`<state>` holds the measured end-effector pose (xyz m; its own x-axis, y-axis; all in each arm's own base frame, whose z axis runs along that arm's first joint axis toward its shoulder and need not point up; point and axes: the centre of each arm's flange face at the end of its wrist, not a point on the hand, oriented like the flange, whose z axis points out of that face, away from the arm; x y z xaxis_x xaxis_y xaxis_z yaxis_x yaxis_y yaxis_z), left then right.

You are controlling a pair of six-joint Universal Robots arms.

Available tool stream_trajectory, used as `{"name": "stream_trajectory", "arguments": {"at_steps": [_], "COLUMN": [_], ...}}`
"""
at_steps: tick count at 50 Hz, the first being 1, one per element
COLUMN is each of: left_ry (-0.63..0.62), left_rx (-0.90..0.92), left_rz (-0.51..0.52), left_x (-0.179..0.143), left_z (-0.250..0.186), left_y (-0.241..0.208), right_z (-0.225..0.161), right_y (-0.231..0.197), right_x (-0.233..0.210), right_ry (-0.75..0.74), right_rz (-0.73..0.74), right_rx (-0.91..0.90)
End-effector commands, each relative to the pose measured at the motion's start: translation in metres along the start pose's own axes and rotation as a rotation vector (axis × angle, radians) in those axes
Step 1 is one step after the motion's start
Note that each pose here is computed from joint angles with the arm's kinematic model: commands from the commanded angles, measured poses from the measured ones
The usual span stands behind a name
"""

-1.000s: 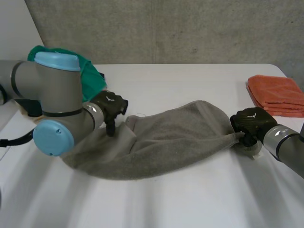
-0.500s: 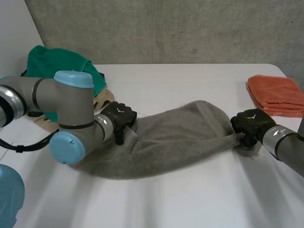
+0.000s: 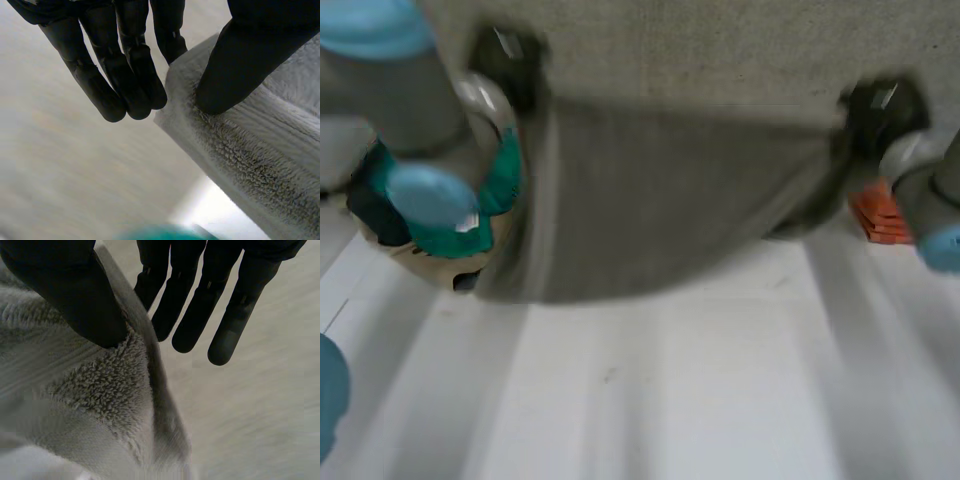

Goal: Fold the laundry.

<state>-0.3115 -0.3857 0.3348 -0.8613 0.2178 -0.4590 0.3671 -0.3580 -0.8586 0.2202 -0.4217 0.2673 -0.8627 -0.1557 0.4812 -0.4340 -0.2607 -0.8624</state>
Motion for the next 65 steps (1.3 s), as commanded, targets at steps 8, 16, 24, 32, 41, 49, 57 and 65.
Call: {"name": "stream_trajectory", "arguments": {"at_steps": [8,16,24,32,41,49,57,65], "left_ry": [-0.284,-0.063,0.074,0.118,0.118,0.104,0.089,0.097], "left_rx": [0.353,0.076,-0.255,-0.475,-0.432,-0.420,-0.417,-0.428], "left_rz": [-0.116,-0.138,-0.127,-0.108,-0.110,-0.114,-0.116,-0.118], "left_x": [-0.083,-0.016,0.044,0.053,0.038,0.032,0.026,0.027], "left_z": [0.001,-0.016,-0.053,-0.089,-0.088,-0.085,-0.080,-0.081], "left_y": [-0.085,0.011,0.120,0.153,0.137,0.134,0.136,0.138], "right_z": [0.031,0.011,-0.029,-0.067,-0.071,-0.057,-0.050,-0.045], "right_y": [-0.080,-0.009,0.073,0.122,0.128,0.125,0.142,0.149], "right_x": [0.049,0.007,-0.040,-0.058,-0.041,-0.024,-0.022,-0.018], "right_ry": [0.223,0.017,-0.181,-0.315,-0.325,-0.275,-0.295,-0.279], "right_rz": [0.162,0.162,0.082,-0.027,0.084,0.171,0.033,0.009], "right_rx": [0.397,0.071,-0.200,-0.416,-0.513,-0.483,-0.466,-0.432]}}
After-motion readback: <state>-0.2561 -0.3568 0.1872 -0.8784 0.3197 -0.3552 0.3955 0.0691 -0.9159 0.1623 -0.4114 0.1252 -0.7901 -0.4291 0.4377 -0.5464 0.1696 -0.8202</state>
